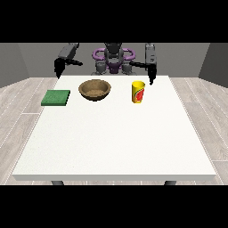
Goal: Pick the cup and pour the ball into the bowl, then pick the bowl and place it on the pad
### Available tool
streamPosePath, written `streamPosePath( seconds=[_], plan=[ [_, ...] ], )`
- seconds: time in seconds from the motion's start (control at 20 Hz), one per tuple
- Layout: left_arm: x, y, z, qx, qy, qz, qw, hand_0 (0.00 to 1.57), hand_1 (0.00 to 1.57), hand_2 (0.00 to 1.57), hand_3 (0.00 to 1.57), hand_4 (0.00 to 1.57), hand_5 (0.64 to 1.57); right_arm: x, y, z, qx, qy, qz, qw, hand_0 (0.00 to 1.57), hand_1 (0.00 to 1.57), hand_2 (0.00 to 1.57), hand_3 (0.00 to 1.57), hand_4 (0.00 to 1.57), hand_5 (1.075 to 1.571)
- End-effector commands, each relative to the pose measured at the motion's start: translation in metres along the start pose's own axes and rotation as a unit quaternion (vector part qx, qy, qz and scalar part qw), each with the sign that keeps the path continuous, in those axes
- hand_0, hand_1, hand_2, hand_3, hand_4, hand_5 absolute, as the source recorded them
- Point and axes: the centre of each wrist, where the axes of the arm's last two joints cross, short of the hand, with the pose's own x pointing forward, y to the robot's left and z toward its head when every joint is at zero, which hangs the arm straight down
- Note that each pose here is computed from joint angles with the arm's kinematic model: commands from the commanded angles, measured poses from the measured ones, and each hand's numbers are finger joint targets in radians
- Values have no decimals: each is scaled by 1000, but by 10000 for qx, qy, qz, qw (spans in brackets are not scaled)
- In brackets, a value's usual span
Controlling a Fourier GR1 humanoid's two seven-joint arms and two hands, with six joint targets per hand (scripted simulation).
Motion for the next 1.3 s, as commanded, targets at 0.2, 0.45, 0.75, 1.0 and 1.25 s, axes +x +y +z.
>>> streamPosePath(
  seconds=[0.2, 0.45, 0.75, 1.0, 1.25],
  plan=[
    [-26, 0, -14, 248, -152, -56, 9996, 0, 0, 0, 0, 0, 1278, 3, -34, -13, 40, -293, -122, 9995, 0, 0, 0, 0, 0, 1562],
    [-57, 7, 10, 310, -225, -8, 9993, 0, 0, 0, 0, 0, 1262, -11, -32, 2, 71, -375, -115, 9992, 0, 0, 0, 0, 0, 1559],
    [-67, 9, 2, 514, -411, 278, 9974, 659, 659, 914, 286, 0, 1425, 14, -54, -22, -10, -524, -81, 9986, 0, 0, 0, 0, 0, 1558],
    [-57, 19, -13, 777, -412, -2023, 9754, 1309, 1309, 1571, 1571, 822, 1514, 16, -56, -26, 358, -694, -180, 9968, 0, 0, 0, 0, 0, 1559],
    [-70, -4, -3, 918, -328, -2257, 9693, 1343, 1343, 1571, 1571, 879, 1505, 34, -85, -29, 108, -533, -58, 9985, 0, 0, 0, 0, 0, 1556]
  ],
)
